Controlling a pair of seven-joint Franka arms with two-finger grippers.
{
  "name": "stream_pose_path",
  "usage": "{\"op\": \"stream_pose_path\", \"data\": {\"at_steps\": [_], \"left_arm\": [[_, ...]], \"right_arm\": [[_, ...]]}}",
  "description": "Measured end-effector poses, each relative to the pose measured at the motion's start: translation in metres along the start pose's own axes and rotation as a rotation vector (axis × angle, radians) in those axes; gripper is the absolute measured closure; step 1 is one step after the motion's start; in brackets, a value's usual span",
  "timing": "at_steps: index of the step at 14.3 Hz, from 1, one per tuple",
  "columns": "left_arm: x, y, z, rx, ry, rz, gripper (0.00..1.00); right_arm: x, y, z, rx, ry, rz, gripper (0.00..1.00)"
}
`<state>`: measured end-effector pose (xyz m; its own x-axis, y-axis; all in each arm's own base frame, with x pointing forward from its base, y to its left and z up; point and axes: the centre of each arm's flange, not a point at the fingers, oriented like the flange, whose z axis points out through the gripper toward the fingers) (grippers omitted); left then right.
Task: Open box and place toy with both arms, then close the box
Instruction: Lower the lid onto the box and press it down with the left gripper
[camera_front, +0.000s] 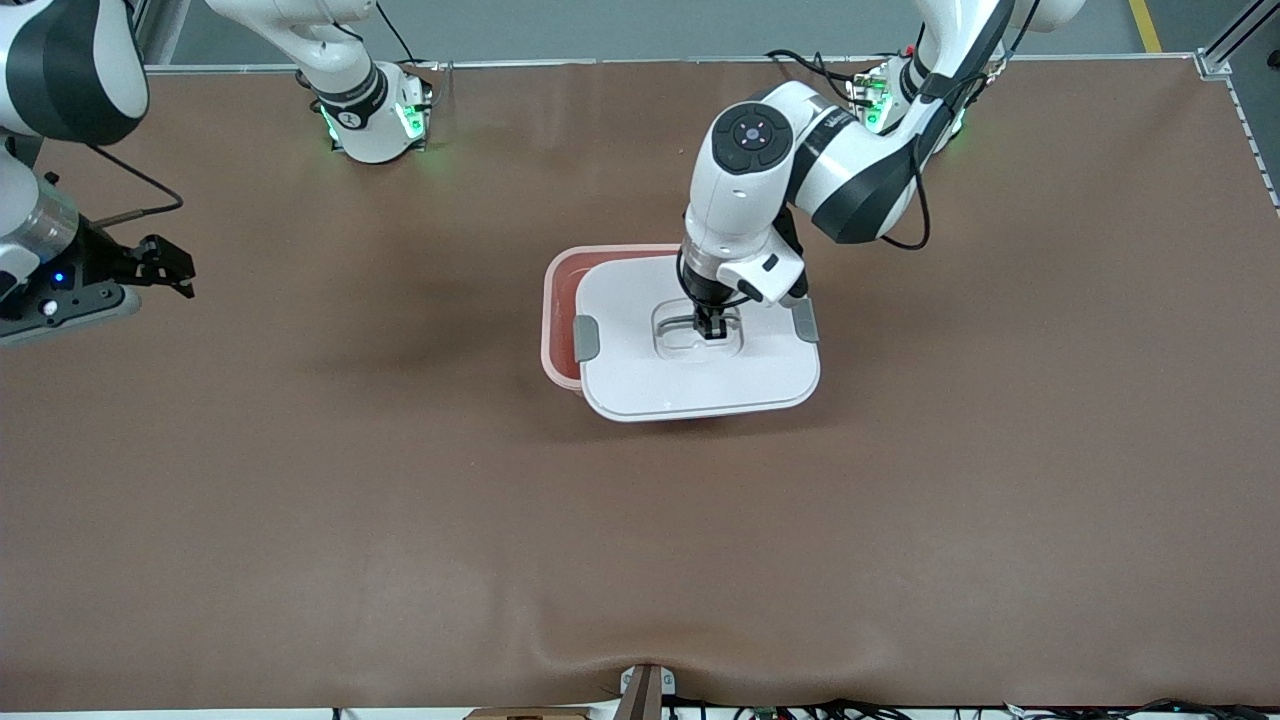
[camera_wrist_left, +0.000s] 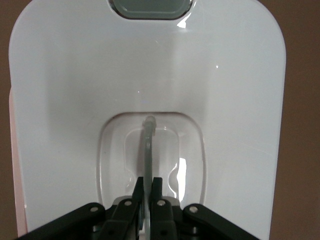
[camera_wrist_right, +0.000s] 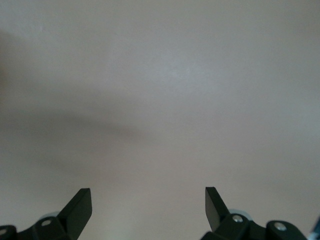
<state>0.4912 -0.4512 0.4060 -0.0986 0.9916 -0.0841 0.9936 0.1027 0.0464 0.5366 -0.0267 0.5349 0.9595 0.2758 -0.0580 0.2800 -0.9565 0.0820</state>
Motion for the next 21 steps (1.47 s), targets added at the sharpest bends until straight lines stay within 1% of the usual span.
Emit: {"op": "stream_pose_path", "data": {"at_steps": [2, 4, 6, 8, 9, 11, 13, 15, 17, 21], "left_arm": [[-0.013, -0.008, 0.006, 0.008, -0.001, -0.004, 0.93], [-0.025, -0.018, 0.015, 0.014, 0.005, 0.001, 0.93], [-0.034, -0.023, 0.019, 0.016, 0.003, 0.009, 0.93], [-0.04, -0.026, 0.025, 0.022, 0.006, 0.012, 0.93], [-0.043, -0.029, 0.029, 0.024, 0.011, 0.016, 0.93], [-0.049, -0.036, 0.038, 0.018, 0.029, 0.019, 0.93], [-0.053, -0.042, 0.044, 0.012, 0.042, 0.022, 0.93], [-0.056, -0.046, 0.046, 0.011, 0.047, 0.029, 0.93], [-0.059, -0.049, 0.047, 0.001, 0.054, 0.044, 0.93], [-0.057, -0.048, 0.05, -0.002, 0.067, 0.048, 0.93]], "right_arm": [[0.0, -0.005, -0.002, 0.009, 0.0, 0.054, 0.0], [-0.001, -0.015, -0.01, 0.024, -0.028, 0.054, 0.0], [-0.001, -0.029, -0.029, 0.056, -0.042, 0.07, 0.0], [-0.001, -0.041, -0.051, 0.098, -0.044, 0.122, 0.0], [-0.002, -0.044, -0.061, 0.107, -0.046, 0.145, 0.0], [-0.003, -0.046, -0.081, 0.114, -0.034, 0.169, 0.0], [-0.002, -0.045, -0.095, 0.113, -0.01, 0.174, 0.0], [0.002, -0.044, -0.102, 0.125, 0.008, 0.175, 0.0], [0.011, -0.042, -0.103, 0.132, 0.013, 0.177, 0.0], [0.018, -0.042, -0.101, 0.146, -0.04, 0.198, 0.0]]}}
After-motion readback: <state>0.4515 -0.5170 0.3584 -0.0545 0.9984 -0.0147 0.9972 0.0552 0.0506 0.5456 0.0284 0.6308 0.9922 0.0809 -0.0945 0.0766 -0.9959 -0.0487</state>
